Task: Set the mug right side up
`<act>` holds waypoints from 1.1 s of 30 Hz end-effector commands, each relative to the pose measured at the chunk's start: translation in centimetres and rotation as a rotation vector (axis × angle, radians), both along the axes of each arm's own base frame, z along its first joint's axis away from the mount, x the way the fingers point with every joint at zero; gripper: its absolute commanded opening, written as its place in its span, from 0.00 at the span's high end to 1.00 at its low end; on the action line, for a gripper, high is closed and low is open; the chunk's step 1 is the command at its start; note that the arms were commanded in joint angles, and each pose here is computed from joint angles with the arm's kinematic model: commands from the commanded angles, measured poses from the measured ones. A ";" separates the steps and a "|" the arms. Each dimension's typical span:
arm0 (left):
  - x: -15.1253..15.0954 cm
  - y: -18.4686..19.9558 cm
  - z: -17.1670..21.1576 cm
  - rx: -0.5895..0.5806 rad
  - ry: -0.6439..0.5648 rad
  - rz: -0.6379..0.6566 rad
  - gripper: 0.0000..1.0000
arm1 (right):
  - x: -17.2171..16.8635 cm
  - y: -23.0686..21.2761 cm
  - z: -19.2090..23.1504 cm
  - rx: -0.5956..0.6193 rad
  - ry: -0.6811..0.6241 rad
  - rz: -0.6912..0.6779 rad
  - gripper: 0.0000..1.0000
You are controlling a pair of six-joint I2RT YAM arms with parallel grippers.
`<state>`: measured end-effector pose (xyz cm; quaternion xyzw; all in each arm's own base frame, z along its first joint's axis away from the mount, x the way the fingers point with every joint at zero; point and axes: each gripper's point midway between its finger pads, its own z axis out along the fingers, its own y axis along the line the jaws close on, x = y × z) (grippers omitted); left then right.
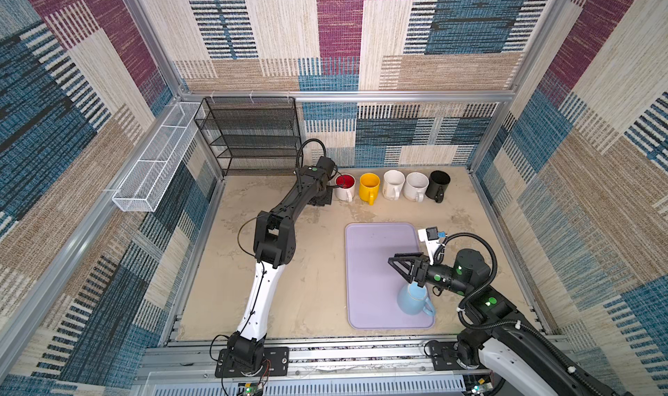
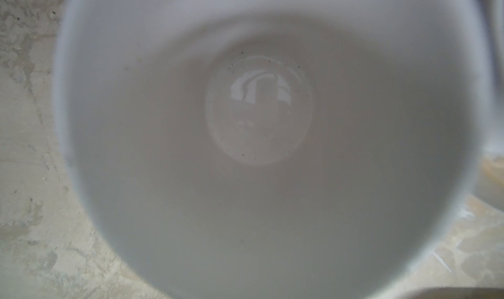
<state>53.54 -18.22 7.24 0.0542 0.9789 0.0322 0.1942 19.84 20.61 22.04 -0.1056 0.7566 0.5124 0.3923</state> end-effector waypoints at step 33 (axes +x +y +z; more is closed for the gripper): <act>0.7 -0.1 1.2 -0.044 -0.026 -0.012 0.76 | -0.1 -0.2 0.2 0.014 -0.003 -0.011 0.38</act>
